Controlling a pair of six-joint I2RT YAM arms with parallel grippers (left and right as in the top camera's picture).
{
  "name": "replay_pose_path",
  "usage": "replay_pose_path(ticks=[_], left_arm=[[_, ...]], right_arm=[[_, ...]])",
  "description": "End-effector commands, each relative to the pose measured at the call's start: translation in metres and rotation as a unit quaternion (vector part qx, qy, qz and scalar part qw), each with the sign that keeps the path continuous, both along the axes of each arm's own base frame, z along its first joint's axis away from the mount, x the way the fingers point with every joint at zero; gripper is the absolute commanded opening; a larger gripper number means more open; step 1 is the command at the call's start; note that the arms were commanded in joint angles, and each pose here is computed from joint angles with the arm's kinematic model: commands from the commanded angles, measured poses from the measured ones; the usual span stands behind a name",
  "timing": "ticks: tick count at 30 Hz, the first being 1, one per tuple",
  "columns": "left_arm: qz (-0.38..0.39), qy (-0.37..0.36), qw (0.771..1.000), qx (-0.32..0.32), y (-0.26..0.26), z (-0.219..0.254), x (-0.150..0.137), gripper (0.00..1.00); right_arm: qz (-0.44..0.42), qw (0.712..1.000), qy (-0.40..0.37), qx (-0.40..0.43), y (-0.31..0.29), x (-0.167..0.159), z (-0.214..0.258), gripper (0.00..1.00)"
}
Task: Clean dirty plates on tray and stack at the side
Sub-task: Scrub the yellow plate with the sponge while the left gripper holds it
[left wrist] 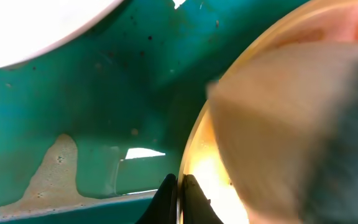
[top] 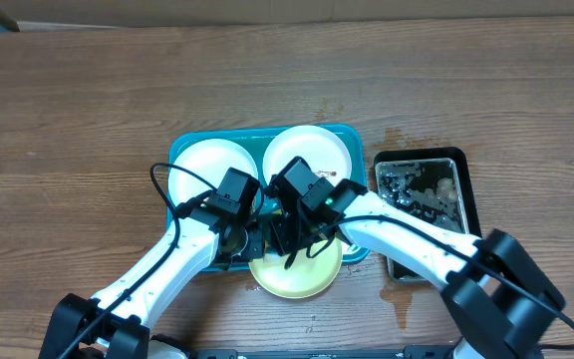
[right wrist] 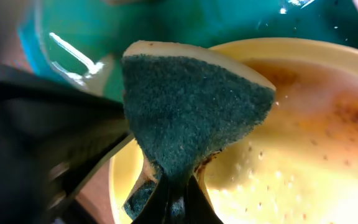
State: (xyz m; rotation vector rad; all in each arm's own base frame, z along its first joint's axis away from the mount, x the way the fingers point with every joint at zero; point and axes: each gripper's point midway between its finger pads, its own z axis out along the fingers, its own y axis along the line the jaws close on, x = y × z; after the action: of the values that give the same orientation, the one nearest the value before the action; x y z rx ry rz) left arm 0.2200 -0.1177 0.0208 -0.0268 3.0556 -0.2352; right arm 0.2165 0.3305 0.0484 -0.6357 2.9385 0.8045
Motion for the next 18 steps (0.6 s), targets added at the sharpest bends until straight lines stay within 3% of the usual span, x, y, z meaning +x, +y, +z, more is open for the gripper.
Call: replay_pose_path(ticks=[1,9,15,18], left_arm=[[0.005,0.003,1.0,-0.008,-0.002,-0.001,0.001,0.04],[0.005,0.003,1.0,-0.008,-0.002,-0.001,0.001,0.04],[0.005,0.005,1.0,-0.007,-0.002,-0.001,0.0,0.04],[0.005,0.007,1.0,-0.006,-0.001,-0.001,-0.001,0.04]], right_arm=[[-0.001,1.0,-0.001,0.002,0.006,0.005,-0.003,0.04],[-0.005,1.0,0.003,-0.016,0.001,0.005,-0.017,0.04],[-0.178,0.975,-0.004,-0.129,-0.042,0.028,-0.035,0.04],[-0.204,0.968,0.003,-0.146,-0.054,0.031,-0.036,0.04]])
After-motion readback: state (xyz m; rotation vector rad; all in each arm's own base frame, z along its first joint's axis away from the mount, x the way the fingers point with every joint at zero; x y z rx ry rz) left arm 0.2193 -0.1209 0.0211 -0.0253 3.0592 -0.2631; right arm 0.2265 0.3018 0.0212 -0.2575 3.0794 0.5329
